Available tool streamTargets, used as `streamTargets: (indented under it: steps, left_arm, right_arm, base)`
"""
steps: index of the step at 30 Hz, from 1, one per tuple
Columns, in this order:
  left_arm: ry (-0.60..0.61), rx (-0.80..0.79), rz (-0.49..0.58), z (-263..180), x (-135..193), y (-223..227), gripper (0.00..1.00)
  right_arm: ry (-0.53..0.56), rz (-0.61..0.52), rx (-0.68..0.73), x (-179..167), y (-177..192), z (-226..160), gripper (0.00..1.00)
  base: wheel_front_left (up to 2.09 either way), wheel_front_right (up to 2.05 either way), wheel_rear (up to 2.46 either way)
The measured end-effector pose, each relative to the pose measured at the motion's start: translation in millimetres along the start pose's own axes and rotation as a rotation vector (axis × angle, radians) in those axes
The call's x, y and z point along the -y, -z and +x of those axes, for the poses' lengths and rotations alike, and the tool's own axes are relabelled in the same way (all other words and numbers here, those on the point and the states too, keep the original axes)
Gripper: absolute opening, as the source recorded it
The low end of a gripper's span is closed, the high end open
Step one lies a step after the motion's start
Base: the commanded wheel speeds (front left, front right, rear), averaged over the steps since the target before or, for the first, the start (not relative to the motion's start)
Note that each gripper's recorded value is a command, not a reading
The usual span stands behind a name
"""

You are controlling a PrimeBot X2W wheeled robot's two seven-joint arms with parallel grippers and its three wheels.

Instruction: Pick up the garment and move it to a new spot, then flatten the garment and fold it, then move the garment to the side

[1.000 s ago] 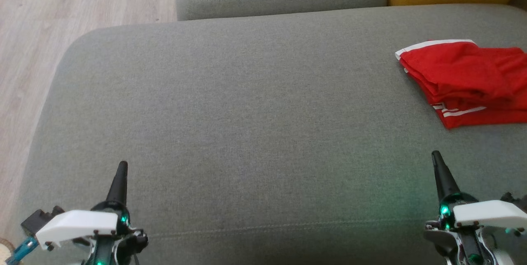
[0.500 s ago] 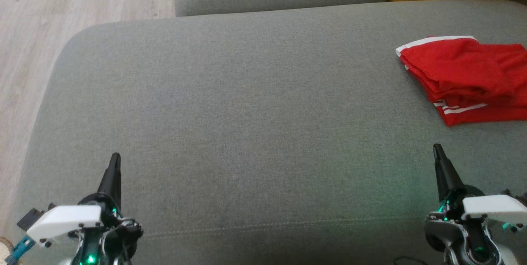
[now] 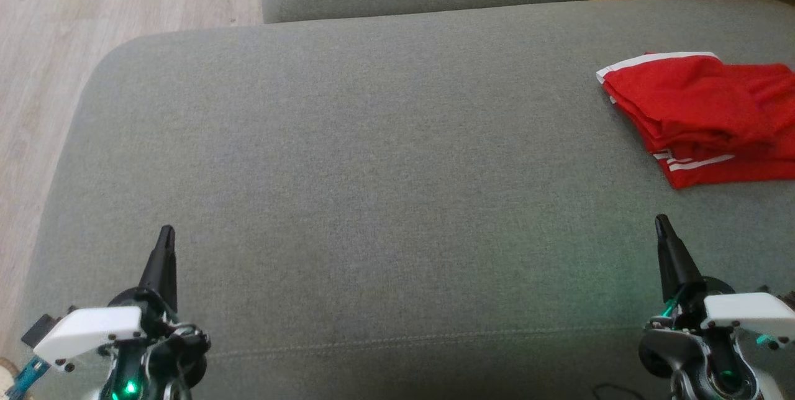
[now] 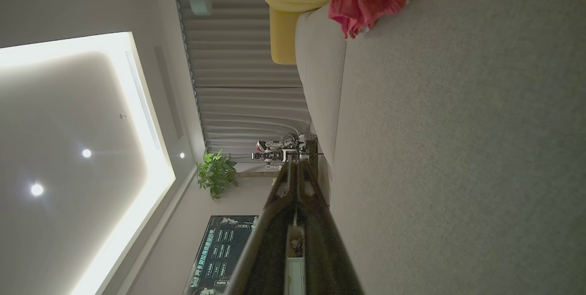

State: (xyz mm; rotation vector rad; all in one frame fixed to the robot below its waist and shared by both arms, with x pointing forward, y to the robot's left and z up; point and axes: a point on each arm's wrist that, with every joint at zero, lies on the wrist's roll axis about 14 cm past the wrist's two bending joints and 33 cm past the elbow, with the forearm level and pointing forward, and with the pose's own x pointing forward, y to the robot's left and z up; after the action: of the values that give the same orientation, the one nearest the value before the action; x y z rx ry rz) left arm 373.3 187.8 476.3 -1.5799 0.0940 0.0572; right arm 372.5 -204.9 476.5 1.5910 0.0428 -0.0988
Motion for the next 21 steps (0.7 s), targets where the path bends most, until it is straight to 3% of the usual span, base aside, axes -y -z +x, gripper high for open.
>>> streamTargets:
  steps: [21]
  left_arm:
    - [0.000,-0.001,-0.003,-0.1,0.1,0.0,0.00]
  right_arm:
    - [0.000,0.001,-0.004,0.0,0.3,-0.1,0.00]
  base:
    - [0.00,0.00,0.00]
